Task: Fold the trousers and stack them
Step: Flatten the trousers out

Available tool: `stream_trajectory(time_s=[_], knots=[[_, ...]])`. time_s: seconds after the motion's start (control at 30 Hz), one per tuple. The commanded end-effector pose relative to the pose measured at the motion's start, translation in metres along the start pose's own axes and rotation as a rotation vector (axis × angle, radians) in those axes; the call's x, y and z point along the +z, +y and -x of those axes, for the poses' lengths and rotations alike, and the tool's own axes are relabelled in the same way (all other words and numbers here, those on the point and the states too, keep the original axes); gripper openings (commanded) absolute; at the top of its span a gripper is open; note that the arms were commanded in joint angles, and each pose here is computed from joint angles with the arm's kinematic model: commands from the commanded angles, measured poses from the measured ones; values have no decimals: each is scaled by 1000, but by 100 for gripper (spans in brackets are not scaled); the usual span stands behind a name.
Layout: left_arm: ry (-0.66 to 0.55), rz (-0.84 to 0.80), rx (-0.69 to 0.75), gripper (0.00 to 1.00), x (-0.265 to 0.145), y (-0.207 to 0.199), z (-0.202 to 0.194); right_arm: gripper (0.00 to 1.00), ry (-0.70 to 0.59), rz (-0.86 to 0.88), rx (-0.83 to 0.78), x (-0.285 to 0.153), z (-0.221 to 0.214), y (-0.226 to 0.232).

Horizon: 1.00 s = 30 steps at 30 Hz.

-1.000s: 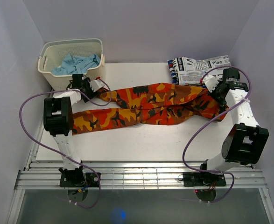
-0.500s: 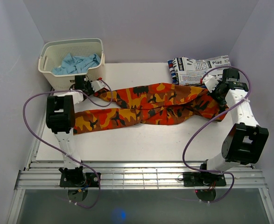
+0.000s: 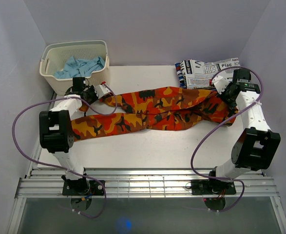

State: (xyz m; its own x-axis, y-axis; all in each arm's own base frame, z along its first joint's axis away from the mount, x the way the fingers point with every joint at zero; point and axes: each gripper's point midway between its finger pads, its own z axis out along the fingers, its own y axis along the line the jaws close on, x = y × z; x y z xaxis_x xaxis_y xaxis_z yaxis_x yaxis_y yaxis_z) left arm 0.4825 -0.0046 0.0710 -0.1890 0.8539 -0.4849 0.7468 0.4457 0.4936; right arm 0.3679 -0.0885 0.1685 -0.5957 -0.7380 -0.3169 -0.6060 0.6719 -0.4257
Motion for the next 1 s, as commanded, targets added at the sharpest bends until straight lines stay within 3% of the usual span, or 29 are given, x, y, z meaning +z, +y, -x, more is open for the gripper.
stream_trajectory(time_s=[0.0, 0.13, 0.23, 0.37, 0.6, 0.8, 0.9, 0.97], knots=[[-118, 10, -26, 0, -46, 6, 39, 8, -62, -31, 33, -12, 17, -14], [-126, 82, -82, 0, -72, 35, 50, 8, -93, -74, 46, -20, 27, -28], [-178, 43, -136, 0, -110, 46, 65, 8, -120, -119, 50, -36, 32, -41], [-217, -3, -131, 0, -164, 33, 62, 8, -175, -204, 20, -65, 17, -56], [-216, -151, -236, 0, -232, -35, 16, 8, -166, -223, -87, -75, -42, -39], [-24, -399, -235, 0, -214, -144, -51, 8, -81, -50, -238, -39, -94, 27], [78, -431, -298, 0, -183, -168, -89, 8, -58, 66, -271, -19, -105, 56], [115, -400, -336, 0, -162, -161, -105, 8, -32, 114, -252, -4, -106, 63]])
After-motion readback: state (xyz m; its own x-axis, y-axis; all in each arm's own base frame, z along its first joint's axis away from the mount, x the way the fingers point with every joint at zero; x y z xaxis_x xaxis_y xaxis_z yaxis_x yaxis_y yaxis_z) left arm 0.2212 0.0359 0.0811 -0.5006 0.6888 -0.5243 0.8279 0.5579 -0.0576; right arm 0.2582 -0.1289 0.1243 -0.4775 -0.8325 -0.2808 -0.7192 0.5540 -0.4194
